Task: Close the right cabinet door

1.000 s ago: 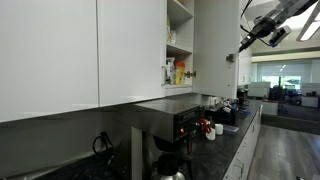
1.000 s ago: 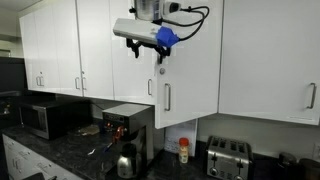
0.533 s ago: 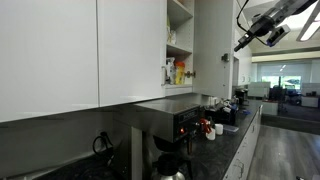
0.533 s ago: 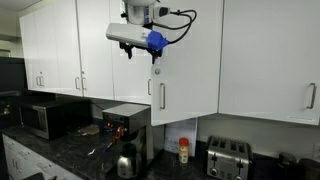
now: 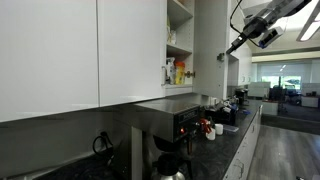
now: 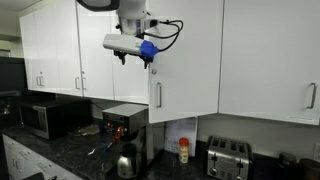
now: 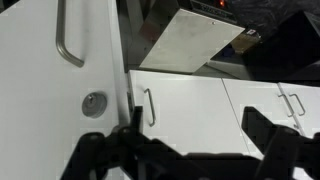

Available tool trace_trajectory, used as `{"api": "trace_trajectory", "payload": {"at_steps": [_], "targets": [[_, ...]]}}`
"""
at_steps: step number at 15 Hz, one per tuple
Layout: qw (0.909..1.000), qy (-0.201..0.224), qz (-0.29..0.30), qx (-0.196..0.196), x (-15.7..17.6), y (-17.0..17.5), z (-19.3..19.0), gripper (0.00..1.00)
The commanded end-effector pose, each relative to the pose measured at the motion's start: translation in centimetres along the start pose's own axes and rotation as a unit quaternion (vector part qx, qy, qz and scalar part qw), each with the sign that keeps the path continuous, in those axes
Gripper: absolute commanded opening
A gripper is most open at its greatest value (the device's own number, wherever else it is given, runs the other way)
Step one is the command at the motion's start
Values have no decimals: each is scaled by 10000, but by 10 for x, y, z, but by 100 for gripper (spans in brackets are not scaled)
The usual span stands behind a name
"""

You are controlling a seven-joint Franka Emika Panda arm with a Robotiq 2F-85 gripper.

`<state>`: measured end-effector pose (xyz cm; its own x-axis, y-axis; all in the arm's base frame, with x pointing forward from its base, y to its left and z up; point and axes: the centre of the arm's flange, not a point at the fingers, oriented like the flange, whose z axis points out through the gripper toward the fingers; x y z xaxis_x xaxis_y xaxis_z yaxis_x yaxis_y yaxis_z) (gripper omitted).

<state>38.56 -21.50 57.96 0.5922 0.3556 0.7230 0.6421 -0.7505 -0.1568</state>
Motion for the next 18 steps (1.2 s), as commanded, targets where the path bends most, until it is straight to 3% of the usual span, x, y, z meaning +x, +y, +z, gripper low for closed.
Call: {"api": "trace_trajectory", "payload": {"at_steps": [1, 18], "targets": [[9998, -114, -120, -83, 2, -14, 22, 100], [9957, -398, -668, -509, 9, -27, 13, 100]]}}
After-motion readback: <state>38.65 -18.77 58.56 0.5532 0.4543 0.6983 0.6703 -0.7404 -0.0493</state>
